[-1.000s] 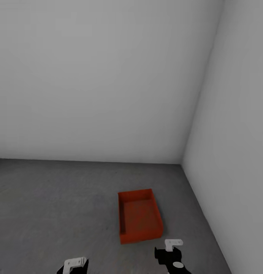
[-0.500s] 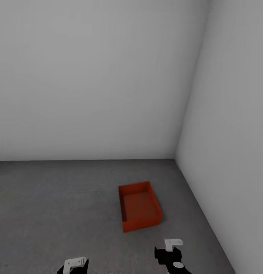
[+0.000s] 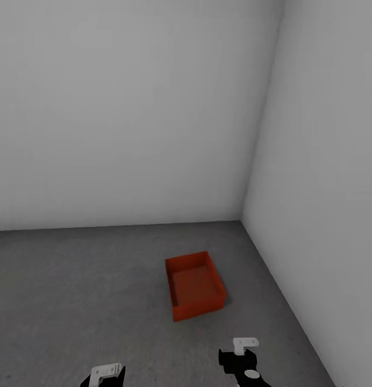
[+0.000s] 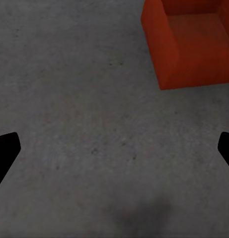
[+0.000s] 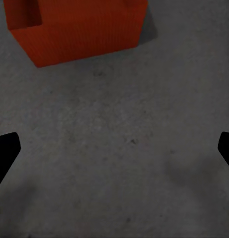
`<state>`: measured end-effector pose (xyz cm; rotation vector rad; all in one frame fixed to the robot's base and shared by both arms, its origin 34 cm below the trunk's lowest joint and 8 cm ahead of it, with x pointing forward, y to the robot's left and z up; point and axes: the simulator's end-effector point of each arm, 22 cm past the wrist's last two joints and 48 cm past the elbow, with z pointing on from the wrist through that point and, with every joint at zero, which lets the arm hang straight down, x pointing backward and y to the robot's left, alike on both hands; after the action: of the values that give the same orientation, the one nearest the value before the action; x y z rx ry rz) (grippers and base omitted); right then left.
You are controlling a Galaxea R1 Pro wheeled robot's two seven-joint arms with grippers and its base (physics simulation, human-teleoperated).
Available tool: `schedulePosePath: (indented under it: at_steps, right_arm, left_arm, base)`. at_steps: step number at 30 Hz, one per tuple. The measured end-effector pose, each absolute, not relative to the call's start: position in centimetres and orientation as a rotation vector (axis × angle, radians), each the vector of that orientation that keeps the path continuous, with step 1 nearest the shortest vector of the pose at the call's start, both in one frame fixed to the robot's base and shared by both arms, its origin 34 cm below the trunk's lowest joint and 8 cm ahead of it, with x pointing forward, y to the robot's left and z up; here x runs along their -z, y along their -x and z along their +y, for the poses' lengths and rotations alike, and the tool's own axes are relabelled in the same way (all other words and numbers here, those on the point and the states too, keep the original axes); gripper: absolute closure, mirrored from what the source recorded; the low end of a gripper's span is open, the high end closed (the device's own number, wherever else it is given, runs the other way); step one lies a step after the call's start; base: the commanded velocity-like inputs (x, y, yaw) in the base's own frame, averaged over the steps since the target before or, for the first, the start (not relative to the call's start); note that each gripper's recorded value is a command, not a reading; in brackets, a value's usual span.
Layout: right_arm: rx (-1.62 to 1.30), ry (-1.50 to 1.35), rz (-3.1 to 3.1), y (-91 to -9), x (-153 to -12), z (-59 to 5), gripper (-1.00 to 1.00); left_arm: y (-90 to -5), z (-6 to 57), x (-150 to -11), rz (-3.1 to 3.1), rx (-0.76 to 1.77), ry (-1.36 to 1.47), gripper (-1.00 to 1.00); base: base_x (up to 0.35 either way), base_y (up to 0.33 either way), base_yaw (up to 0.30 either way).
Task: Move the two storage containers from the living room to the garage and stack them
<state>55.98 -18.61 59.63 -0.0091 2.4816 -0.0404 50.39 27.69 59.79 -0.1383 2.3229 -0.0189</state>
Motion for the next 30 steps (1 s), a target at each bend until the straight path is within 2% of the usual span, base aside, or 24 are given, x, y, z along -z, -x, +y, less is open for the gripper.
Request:
schedulePosePath:
  at_steps: [13,30]
  right_arm:
    - [0.041,0.009,2.482,-55.99,-59.62,-18.61,-1.00]
    - [0.041,0.009,2.482,-55.98,-59.61,-18.62,-1.00]
  left_arm:
    - [-50.40,27.69,-59.78,2.323,0.019,0.138,-1.00]
    - [-50.39,27.69,-59.76,2.324,0.019,0.138,-1.00]
  base:
    - [-0.073,0.001,-0.001]
    - [-0.202,0.000,0.000]
